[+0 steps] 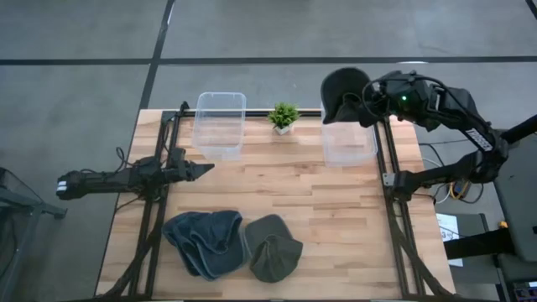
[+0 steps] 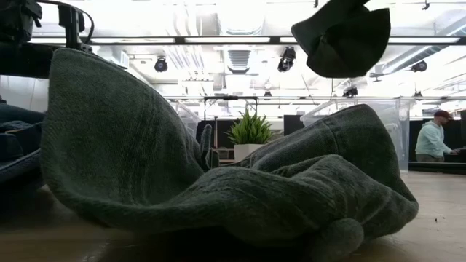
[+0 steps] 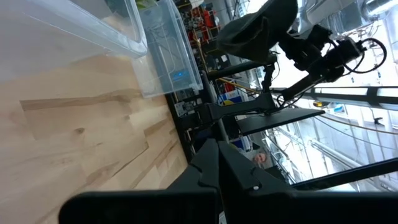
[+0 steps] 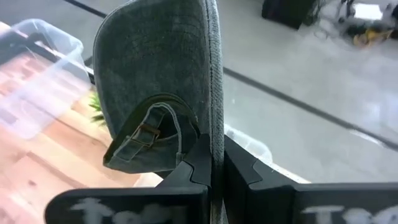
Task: Pick & Place hat
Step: Put the right gray cap into the right transparent bin
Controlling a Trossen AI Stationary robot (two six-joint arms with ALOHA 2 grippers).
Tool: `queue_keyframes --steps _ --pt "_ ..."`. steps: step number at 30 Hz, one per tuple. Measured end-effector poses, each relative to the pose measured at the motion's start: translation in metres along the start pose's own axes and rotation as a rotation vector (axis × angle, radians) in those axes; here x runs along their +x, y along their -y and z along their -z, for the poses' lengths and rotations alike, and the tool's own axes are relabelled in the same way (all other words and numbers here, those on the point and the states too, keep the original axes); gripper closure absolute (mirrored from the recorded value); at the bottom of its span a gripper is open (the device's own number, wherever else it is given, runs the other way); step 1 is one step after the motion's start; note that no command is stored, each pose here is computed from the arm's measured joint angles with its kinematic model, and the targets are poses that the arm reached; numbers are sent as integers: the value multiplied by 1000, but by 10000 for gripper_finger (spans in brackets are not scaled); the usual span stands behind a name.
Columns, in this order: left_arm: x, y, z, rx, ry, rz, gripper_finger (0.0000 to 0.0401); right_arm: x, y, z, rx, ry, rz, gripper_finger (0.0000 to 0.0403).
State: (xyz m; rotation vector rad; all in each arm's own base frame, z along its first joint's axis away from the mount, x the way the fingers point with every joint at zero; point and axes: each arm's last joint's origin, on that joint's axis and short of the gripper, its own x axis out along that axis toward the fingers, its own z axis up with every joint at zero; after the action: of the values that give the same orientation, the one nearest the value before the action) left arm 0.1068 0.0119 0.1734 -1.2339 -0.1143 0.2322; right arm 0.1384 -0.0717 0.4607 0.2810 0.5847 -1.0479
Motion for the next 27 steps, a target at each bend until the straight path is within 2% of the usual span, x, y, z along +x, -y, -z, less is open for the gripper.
queue_keyframes --steps 15,27 --pt "0 0 0 -13 -3 1 401 41 13 15 174 -174 32 394" --pt "0 0 0 -23 -3 0 401 79 30 28 429 -335 39 394"
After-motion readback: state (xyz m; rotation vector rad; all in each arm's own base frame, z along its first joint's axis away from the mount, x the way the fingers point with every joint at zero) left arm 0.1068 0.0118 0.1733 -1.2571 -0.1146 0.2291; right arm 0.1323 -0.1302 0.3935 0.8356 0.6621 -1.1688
